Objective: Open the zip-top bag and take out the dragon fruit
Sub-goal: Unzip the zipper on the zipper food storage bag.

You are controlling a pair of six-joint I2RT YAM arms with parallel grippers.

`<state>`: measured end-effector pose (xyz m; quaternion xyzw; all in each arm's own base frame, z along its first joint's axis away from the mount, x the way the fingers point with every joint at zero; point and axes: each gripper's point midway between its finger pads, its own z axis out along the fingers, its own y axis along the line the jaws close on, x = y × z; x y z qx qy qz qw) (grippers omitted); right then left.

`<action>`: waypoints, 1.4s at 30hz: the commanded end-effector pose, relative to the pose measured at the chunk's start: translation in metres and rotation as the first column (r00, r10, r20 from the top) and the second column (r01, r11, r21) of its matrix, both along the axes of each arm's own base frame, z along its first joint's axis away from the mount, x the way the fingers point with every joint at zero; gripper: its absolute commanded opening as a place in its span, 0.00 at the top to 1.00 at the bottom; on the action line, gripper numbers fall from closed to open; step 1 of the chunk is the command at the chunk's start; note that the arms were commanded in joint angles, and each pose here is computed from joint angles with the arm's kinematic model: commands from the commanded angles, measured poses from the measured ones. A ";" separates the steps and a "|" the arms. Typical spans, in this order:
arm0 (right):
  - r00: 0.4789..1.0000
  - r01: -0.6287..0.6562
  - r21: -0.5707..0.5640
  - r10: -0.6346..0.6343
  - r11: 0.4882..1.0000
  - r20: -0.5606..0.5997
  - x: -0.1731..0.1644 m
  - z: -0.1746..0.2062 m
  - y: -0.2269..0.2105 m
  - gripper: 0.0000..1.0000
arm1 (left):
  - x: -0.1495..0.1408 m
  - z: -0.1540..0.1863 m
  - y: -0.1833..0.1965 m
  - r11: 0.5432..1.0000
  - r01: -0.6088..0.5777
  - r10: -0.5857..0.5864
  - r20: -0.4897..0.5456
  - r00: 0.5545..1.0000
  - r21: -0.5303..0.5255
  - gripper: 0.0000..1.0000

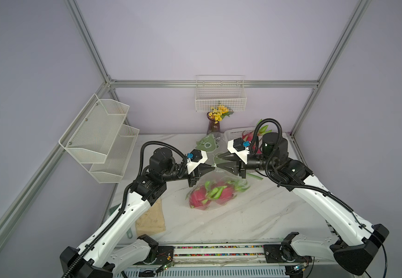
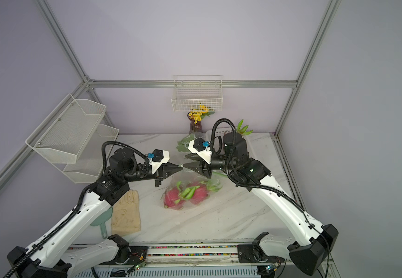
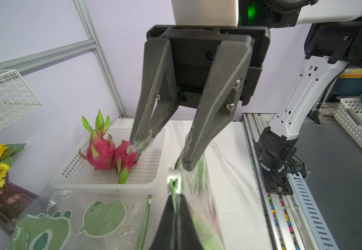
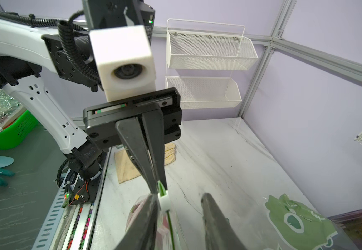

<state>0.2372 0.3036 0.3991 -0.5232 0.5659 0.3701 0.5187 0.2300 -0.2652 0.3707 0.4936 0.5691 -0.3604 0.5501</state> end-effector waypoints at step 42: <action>0.987 0.159 -0.053 -0.159 0.986 0.007 0.021 -0.040 -0.030 1.00 | -0.002 0.075 0.035 0.975 -0.166 0.189 0.161 0.969 -0.147 1.00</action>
